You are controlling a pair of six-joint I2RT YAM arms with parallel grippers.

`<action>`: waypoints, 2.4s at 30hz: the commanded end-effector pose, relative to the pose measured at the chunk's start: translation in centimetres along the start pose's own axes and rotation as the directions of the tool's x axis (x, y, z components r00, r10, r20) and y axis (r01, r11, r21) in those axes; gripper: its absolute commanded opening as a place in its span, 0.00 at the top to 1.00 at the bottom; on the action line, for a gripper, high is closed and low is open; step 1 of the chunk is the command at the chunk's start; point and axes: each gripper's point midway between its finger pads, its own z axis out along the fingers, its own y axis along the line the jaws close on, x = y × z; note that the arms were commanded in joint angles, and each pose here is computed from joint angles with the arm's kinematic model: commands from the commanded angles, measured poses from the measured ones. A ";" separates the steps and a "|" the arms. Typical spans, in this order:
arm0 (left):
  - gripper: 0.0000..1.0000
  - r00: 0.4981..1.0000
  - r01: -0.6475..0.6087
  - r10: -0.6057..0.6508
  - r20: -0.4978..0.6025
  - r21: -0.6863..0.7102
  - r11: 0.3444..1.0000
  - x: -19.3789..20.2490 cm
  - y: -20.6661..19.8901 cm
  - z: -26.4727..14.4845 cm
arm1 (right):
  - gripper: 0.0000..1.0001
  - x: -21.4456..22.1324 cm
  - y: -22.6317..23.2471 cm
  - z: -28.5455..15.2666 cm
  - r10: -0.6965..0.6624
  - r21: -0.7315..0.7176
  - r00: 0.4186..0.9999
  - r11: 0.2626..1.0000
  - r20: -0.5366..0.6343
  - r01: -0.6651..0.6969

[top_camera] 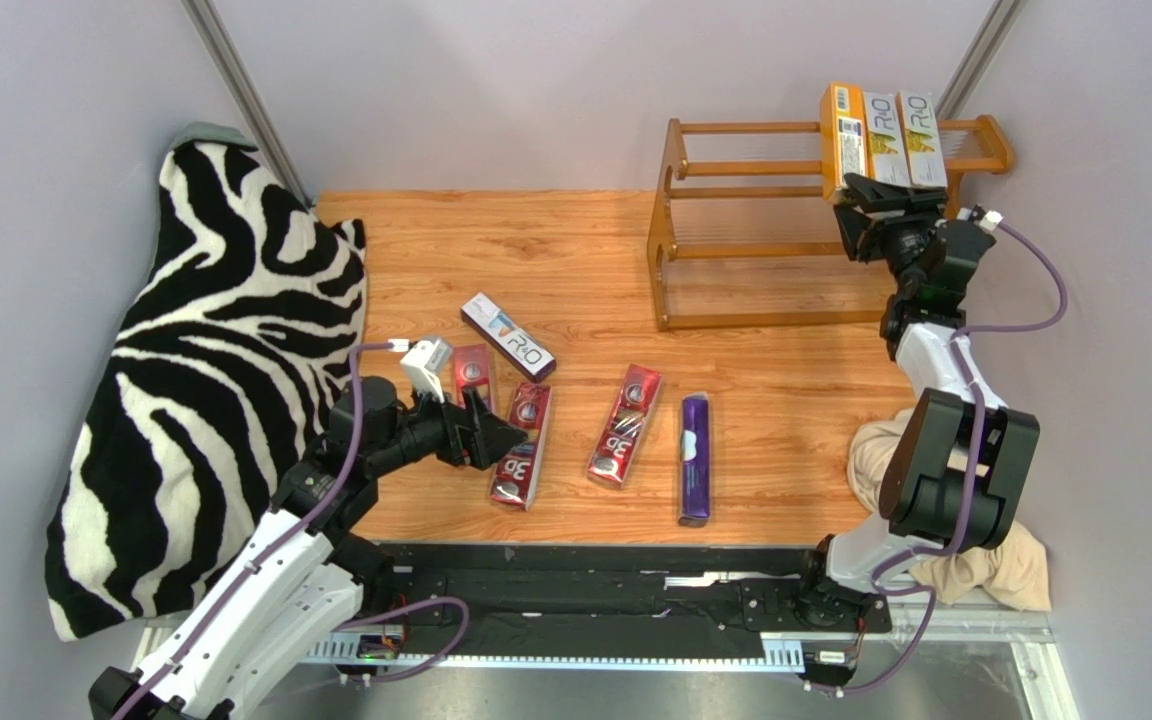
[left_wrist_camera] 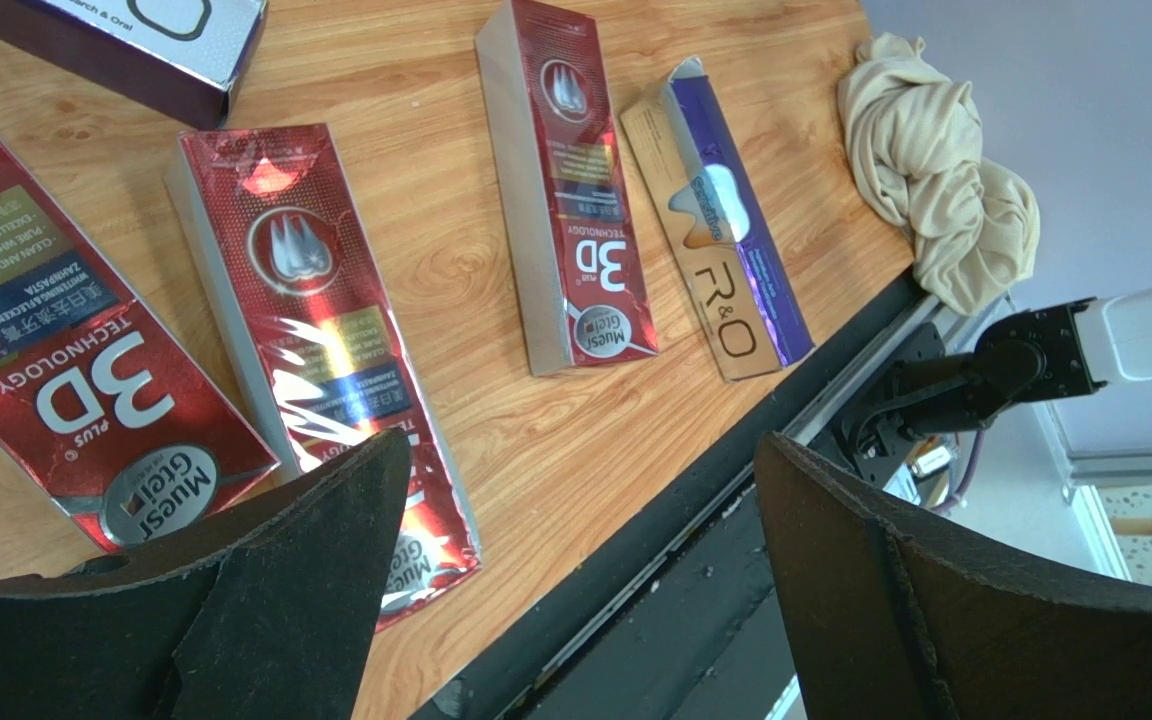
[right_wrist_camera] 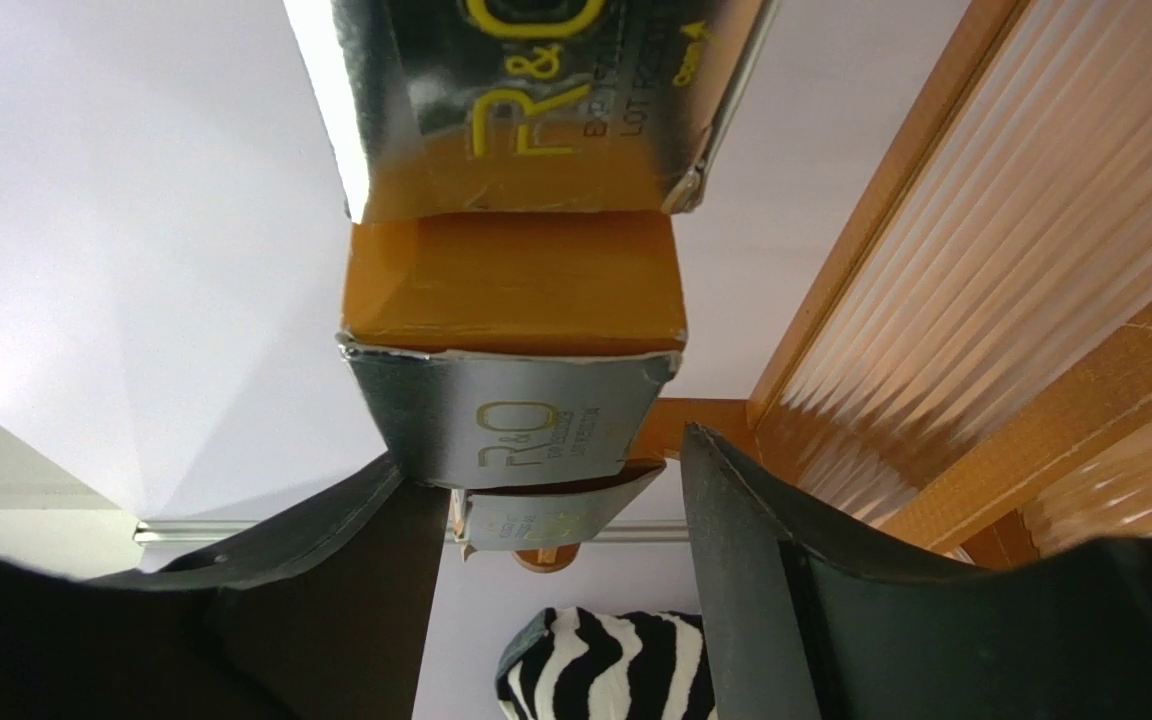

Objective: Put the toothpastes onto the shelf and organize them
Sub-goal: Place the toothpaste on the shelf.

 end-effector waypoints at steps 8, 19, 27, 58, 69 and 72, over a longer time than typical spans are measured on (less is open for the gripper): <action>0.07 0.999 -0.030 0.029 0.015 0.030 0.999 -0.3 -0.4 0.3 | 0.32 -0.5 0.3 -0.1 -0.032 -0.003 0.999 0.999 -0.005 0.032; 0.07 1.000 -0.025 0.025 0.001 0.034 0.999 -0.1 -0.3 0.6 | 0.31 -0.2 3.1 -0.5 -0.061 -0.059 0.997 0.997 -0.038 0.059; 0.08 1.000 -0.021 0.022 -0.010 0.037 0.999 0.1 -0.3 0.7 | 0.13 0.2 4.1 -0.9 -0.093 -0.079 0.994 0.993 -0.049 0.089; 0.07 1.000 -0.026 0.026 -0.011 0.056 0.998 0.0 -0.8 0.5 | 0.00 6.7 1.7 -13.3 -0.277 0.027 0.947 0.958 -0.160 0.284; 0.07 0.999 -0.041 0.042 -0.012 0.077 0.996 -1.0 -2.2 0.2 | 0.00 9.6 -3.4 -23.0 -0.483 0.231 0.849 0.819 -0.216 0.525; 0.07 0.998 -0.050 0.051 -0.029 0.049 0.998 -1.1 -2.2 0.4 | 0.01 10.4 -4.4 -24.9 -0.499 0.234 0.841 0.810 -0.209 0.538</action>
